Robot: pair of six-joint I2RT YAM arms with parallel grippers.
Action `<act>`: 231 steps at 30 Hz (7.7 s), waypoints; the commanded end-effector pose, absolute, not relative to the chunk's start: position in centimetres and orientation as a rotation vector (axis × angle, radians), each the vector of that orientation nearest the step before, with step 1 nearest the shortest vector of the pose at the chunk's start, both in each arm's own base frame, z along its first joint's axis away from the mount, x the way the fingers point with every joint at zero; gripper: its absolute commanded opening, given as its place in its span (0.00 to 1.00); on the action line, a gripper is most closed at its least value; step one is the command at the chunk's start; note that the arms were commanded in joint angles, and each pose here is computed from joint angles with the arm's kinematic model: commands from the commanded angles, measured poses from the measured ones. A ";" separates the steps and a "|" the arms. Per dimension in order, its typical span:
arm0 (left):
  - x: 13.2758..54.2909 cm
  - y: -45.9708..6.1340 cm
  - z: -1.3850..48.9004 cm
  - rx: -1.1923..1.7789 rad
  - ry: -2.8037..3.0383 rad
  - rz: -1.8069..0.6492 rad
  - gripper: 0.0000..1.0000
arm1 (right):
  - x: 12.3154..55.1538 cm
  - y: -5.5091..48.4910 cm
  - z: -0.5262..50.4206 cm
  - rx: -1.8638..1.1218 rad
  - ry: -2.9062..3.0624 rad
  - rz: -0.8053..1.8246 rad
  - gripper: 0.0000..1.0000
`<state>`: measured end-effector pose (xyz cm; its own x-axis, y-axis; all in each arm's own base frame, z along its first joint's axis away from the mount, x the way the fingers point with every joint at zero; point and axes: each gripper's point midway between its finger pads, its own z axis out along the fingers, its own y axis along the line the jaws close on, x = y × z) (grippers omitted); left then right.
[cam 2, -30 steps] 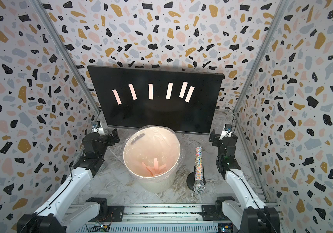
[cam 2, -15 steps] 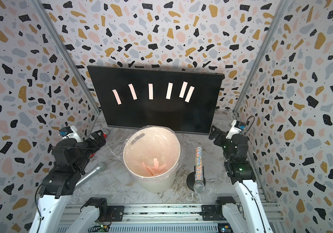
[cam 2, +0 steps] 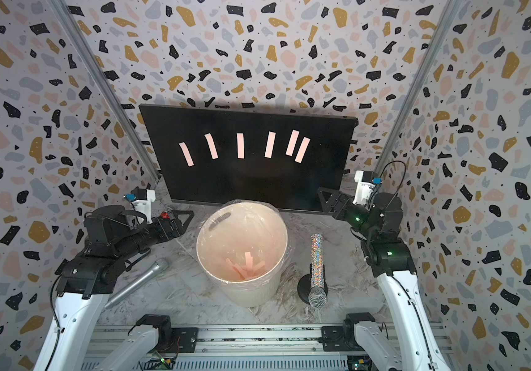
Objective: Remove the sticky note from the monitor
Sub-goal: Tear off the sticky note from the monitor, then place the sticky note in the trash bin, then tear off the sticky note from the monitor.
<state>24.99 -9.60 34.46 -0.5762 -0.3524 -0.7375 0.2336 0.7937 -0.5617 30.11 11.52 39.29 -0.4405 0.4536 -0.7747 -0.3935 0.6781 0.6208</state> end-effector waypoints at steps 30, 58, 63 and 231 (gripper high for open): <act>22.2 -14.5 37.1 0.172 1.948 -1.110 0.99 | 37.3 17.7 45.8 -0.059 1.691 1.278 0.61; 21.5 -14.8 37.7 0.205 1.924 -1.127 1.00 | 39.7 18.6 46.6 -0.006 1.660 1.297 0.46; 21.3 -14.8 37.7 0.205 1.922 -1.126 0.99 | 39.8 18.7 46.6 -0.006 1.660 1.302 0.34; 21.3 -14.9 29.3 0.131 2.283 -1.064 0.35 | 33.7 22.6 44.3 -0.269 2.028 0.633 0.79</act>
<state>21.59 -14.75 29.10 -0.8083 -0.1787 -0.5611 0.3140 0.6752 -0.6674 33.71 22.49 41.31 -0.5566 -0.0106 -0.8307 -0.4120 0.8718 0.2649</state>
